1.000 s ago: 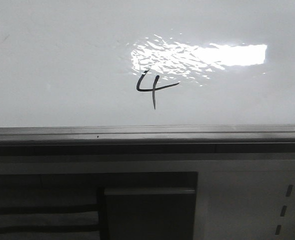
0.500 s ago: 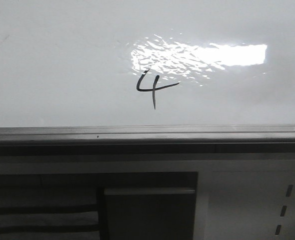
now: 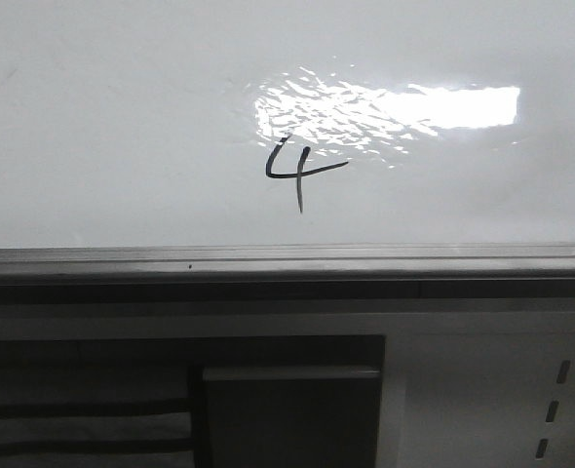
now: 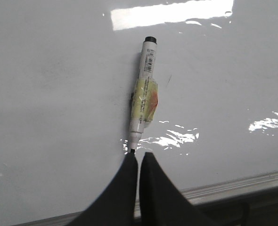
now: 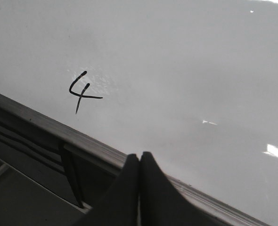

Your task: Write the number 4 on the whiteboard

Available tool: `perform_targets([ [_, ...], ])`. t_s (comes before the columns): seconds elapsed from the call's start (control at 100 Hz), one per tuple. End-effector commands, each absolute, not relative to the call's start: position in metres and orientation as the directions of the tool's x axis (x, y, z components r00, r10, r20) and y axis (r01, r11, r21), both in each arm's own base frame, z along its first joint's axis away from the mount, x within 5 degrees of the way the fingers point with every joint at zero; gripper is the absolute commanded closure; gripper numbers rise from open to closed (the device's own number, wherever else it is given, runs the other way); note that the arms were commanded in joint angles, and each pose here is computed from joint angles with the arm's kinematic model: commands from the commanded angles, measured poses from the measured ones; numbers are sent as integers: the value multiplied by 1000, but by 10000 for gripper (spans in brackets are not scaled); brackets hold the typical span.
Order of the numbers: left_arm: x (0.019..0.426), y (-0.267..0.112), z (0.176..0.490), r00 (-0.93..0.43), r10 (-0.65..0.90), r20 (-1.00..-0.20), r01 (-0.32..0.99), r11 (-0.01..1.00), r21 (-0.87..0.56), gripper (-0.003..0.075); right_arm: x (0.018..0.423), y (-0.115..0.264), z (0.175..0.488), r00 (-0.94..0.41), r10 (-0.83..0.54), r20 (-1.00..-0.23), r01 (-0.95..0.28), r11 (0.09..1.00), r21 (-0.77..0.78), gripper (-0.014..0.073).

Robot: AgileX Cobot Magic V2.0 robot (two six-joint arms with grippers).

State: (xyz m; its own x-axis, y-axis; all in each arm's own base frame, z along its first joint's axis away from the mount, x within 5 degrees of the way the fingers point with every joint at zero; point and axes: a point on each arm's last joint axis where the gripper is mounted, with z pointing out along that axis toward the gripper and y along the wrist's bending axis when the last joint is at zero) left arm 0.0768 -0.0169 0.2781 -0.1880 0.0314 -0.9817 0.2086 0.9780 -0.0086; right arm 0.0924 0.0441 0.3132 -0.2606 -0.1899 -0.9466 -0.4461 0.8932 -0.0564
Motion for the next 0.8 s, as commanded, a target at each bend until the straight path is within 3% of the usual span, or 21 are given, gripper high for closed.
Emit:
perform_targets([
  [0.0, 71, -14, 288, -63, -15, -998, 186, 982, -26, 741, 94, 44, 328, -181, -152, -972, -436, 898, -59, 665],
  [0.2, 58, -5, 243, 9, -23, -1000, 83, 996, -22, 741, 94, 44, 328, -183, -153, -971, -436, 898, -59, 665],
  [0.36, 55, -1, 210, 145, -30, -989, 28, 999, -26, 741, 94, 44, 328, -183, -153, -971, -436, 898, -59, 665],
  [0.79, 54, -2, 208, 116, -26, -993, 32, 999, -23, 741, 94, 44, 327, -185, -154, -971, -436, 898, -59, 665],
])
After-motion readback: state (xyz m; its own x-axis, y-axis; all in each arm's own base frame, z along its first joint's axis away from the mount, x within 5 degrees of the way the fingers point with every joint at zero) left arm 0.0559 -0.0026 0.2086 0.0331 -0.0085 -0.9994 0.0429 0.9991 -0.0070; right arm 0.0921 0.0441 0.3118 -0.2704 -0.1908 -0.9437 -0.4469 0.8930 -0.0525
